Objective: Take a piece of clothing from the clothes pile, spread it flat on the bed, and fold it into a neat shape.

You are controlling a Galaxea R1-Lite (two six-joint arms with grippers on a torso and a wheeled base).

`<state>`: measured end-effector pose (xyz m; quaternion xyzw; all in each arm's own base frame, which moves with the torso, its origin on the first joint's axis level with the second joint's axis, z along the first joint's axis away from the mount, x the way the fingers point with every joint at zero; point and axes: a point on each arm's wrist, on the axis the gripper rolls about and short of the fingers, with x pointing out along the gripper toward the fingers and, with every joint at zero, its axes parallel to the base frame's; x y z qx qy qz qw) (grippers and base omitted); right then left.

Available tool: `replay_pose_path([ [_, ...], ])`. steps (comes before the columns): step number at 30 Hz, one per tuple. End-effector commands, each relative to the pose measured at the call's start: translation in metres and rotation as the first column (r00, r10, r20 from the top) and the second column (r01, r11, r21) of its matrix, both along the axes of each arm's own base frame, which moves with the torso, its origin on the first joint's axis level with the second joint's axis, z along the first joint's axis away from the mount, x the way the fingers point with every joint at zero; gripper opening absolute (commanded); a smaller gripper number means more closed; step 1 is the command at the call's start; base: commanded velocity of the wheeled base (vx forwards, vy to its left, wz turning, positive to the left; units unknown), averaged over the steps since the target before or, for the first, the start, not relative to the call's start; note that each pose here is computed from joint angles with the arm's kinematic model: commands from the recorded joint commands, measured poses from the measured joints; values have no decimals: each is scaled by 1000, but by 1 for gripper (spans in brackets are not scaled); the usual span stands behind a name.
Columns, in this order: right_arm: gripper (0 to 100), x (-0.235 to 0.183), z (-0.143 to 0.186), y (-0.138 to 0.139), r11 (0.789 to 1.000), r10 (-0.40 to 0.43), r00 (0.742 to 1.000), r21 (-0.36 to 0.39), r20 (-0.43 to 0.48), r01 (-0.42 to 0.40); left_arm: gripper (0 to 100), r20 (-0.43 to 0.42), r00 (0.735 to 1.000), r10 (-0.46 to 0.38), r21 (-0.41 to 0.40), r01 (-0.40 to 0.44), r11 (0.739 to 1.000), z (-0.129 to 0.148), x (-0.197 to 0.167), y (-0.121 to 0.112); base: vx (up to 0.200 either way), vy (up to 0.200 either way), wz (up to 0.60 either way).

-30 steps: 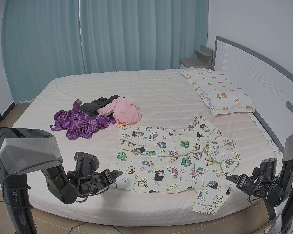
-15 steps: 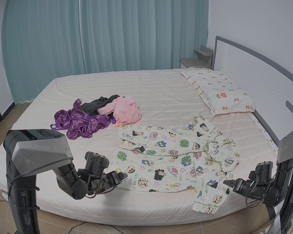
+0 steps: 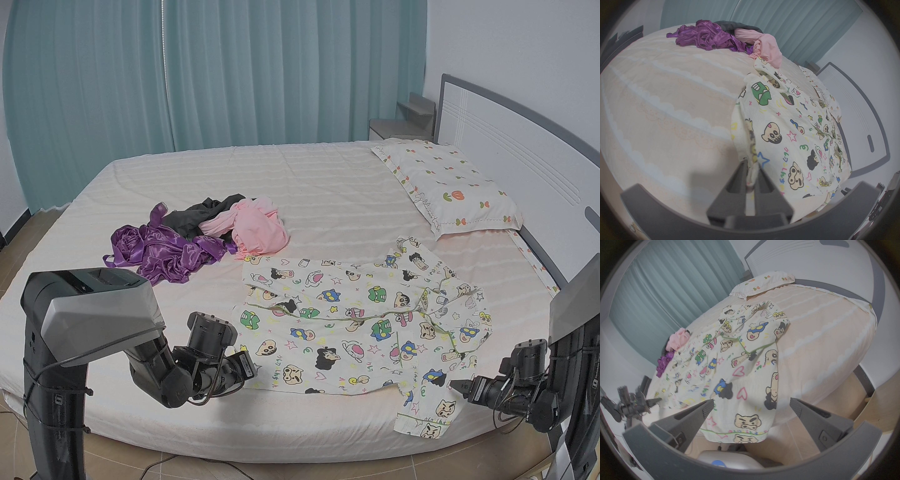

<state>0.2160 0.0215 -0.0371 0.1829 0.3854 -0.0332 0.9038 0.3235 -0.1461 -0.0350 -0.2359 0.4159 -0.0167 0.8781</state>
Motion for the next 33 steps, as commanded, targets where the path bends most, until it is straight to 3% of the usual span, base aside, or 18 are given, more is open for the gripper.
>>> replay_pose_path([
  [1,100,-11,-30,9,995,60,990,-68,-131,-70,0,12,999,44,39,-44,998,-2,-2,2,0,0,0],
  [10,100,-6,-35,17,989,113,987,-85,-118,-123,0,28,997,76,2,-76,997,-1,-3,3,0,0,0],
  [18,100,10,-37,27,982,163,985,-84,-51,-167,0,25,996,86,-8,-86,996,-2,-4,3,0,0,0],
  [19,0,11,-37,27,983,165,985,-80,-45,-168,0,23,996,85,-8,-85,996,-2,-4,4,0,0,0],
  [28,0,7,-37,24,982,158,985,-93,-68,-164,0,21,997,73,0,-73,997,-3,-6,1,0,0,0],
  [33,0,-6,-32,16,966,196,974,-148,-114,-212,0,45,997,65,5,-65,998,-3,-14,-3,0,0,0],
])
